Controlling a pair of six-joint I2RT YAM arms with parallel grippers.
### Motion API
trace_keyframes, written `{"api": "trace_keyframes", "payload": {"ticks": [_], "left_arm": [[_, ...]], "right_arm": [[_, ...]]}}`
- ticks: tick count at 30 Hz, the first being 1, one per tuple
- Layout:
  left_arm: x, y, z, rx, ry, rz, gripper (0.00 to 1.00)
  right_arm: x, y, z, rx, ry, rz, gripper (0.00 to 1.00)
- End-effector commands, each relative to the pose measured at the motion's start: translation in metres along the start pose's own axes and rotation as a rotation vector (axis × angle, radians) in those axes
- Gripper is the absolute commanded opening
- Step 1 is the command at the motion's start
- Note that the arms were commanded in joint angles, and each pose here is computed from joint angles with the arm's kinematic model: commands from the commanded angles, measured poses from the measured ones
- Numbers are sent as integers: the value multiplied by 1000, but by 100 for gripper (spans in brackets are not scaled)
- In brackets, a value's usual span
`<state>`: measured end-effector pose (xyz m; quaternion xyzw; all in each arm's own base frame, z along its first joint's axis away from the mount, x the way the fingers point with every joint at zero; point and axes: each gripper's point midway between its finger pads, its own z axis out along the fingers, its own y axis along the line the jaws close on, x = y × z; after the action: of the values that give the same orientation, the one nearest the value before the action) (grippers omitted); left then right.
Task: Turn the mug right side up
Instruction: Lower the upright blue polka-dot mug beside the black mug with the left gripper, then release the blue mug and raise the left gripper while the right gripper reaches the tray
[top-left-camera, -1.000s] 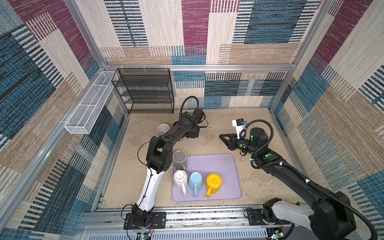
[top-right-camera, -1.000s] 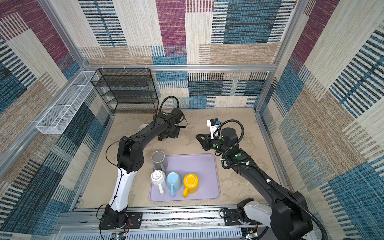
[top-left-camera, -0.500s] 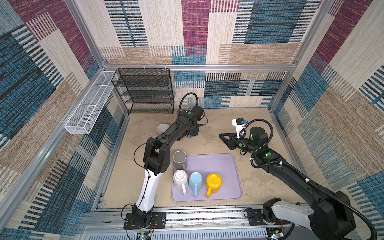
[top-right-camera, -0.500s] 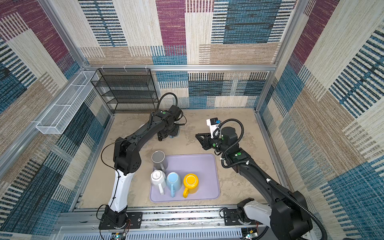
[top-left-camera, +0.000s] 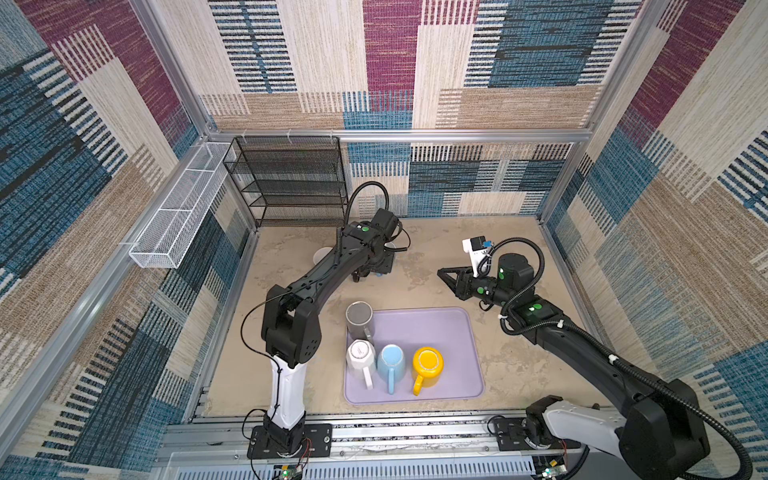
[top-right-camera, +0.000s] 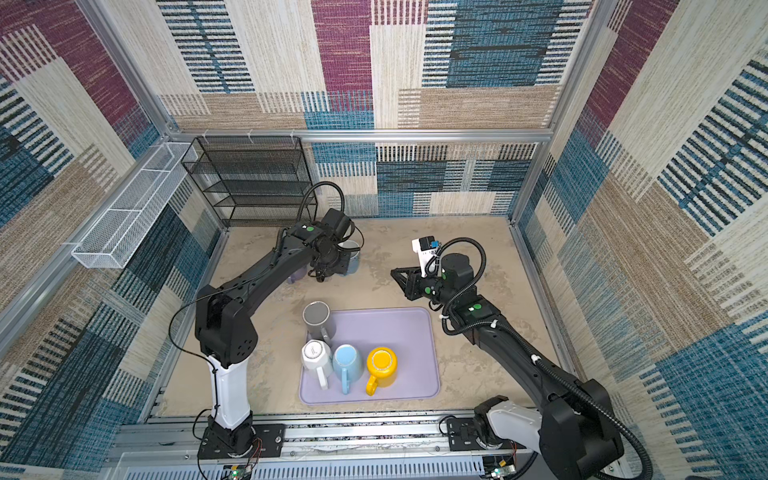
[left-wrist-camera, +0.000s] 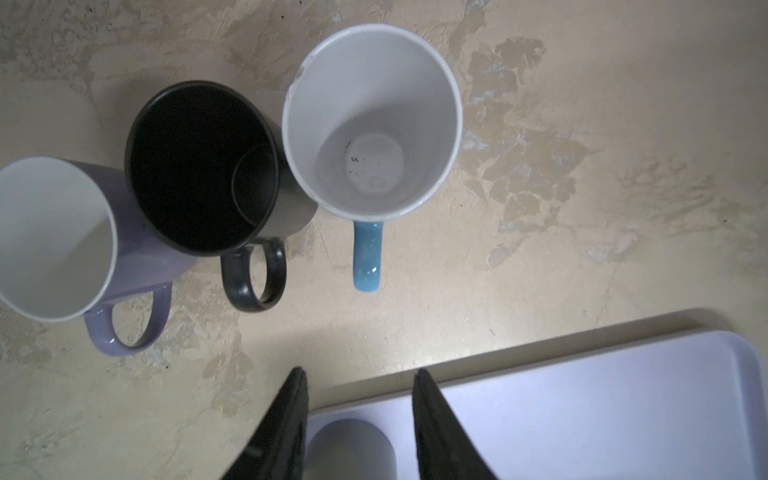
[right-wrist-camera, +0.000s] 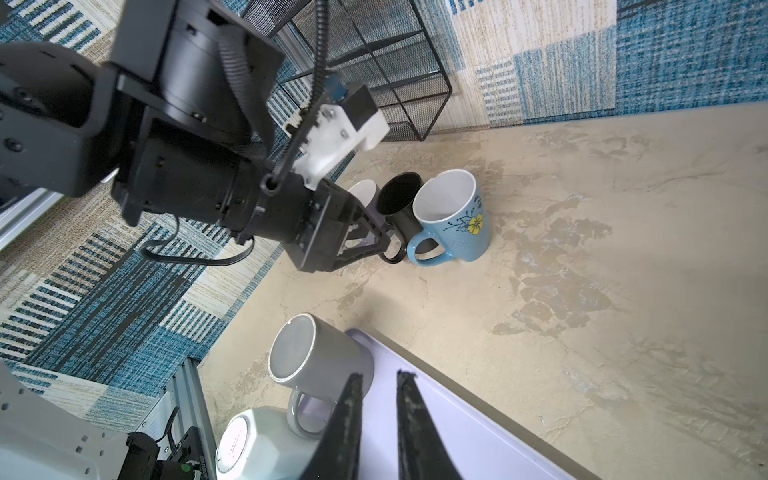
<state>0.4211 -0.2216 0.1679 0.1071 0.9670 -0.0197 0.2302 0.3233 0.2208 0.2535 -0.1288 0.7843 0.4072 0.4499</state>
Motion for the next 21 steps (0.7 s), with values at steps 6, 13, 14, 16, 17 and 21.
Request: {"api": "trace_keyframes", "payload": {"ticks": [6, 13, 14, 16, 17, 21], "left_arm": [[10, 1, -24, 80, -102, -7, 37], [42, 19, -32, 70, -72, -25, 36], [46, 22, -33, 66, -67, -29, 36], [55, 28, -33, 51, -54, -34, 36], [59, 32, -33, 45, -51, -40, 36], [72, 48, -31, 41, -33, -77, 35]], "right_arm": [[7, -1, 5, -12, 18, -5, 23], [30, 6, 20, -40, 87, -8, 26], [34, 9, 24, -42, 98, -15, 26], [42, 17, 32, -52, 122, -28, 27], [47, 21, 36, -58, 134, -32, 27], [69, 37, 57, -72, 197, -46, 28]]}}
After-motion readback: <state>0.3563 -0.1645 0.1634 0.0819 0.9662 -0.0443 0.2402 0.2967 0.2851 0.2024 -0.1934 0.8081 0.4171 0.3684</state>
